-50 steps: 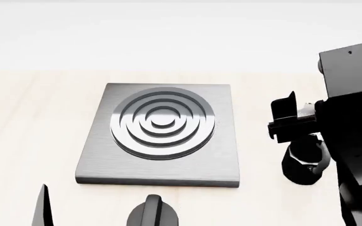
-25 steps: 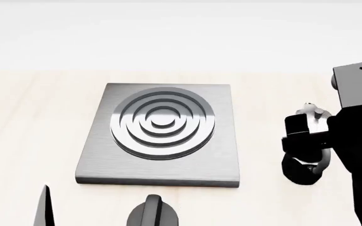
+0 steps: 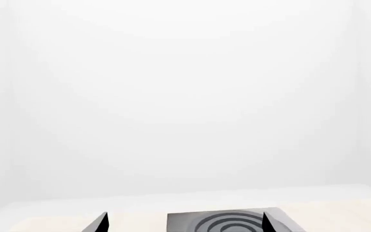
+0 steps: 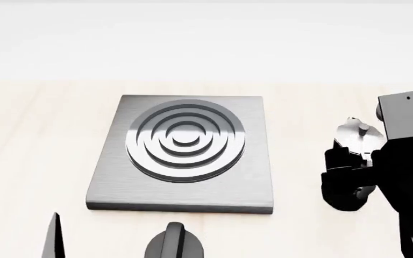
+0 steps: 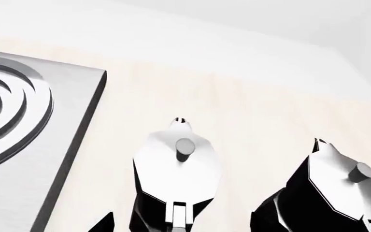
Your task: Put both moka pots on the stove.
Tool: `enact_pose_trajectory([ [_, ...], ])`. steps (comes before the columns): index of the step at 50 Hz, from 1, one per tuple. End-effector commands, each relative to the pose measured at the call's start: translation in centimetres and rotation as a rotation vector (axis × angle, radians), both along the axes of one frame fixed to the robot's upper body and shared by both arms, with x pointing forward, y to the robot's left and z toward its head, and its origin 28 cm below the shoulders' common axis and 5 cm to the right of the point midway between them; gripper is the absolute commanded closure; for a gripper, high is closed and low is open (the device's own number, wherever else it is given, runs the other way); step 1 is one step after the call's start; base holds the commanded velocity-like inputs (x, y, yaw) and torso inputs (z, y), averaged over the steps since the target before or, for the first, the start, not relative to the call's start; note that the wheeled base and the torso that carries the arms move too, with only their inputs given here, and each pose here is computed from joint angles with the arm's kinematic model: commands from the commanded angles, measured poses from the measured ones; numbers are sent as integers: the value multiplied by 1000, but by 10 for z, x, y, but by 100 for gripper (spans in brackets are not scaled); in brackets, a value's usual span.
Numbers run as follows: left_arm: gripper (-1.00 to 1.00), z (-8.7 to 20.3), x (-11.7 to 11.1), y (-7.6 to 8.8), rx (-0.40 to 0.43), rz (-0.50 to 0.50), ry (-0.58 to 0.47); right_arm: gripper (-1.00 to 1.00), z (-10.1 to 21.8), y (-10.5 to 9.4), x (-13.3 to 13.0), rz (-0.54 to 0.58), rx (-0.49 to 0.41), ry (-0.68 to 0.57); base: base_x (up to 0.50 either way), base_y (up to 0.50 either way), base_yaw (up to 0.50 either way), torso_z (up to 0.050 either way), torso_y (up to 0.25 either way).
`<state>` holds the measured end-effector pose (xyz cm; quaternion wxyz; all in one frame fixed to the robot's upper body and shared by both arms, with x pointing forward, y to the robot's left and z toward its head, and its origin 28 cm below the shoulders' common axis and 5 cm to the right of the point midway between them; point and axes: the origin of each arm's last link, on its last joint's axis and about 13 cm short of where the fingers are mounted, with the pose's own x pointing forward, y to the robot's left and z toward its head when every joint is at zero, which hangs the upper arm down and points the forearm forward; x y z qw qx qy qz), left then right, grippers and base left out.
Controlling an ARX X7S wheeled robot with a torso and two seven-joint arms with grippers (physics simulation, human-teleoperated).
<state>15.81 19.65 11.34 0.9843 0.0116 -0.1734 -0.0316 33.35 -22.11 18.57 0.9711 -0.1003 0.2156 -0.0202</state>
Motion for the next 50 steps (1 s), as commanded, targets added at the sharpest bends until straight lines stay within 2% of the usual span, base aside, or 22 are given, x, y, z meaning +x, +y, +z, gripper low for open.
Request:
enact_pose_trajectory([
  [1, -100, 0, 0, -1, 0, -3, 2, -100, -13, 0, 1, -6, 15, 15, 0, 0, 0, 0, 0],
  [20, -100, -1, 0, -2, 1, -6, 4, -100, -36, -2, -4, -16, 47, 42, 0, 0, 0, 0, 0],
  [50, -100, -1, 0, -2, 4, -7, 6, -100, -57, -5, 0, -34, 35, 77, 0, 0, 0, 0, 0],
])
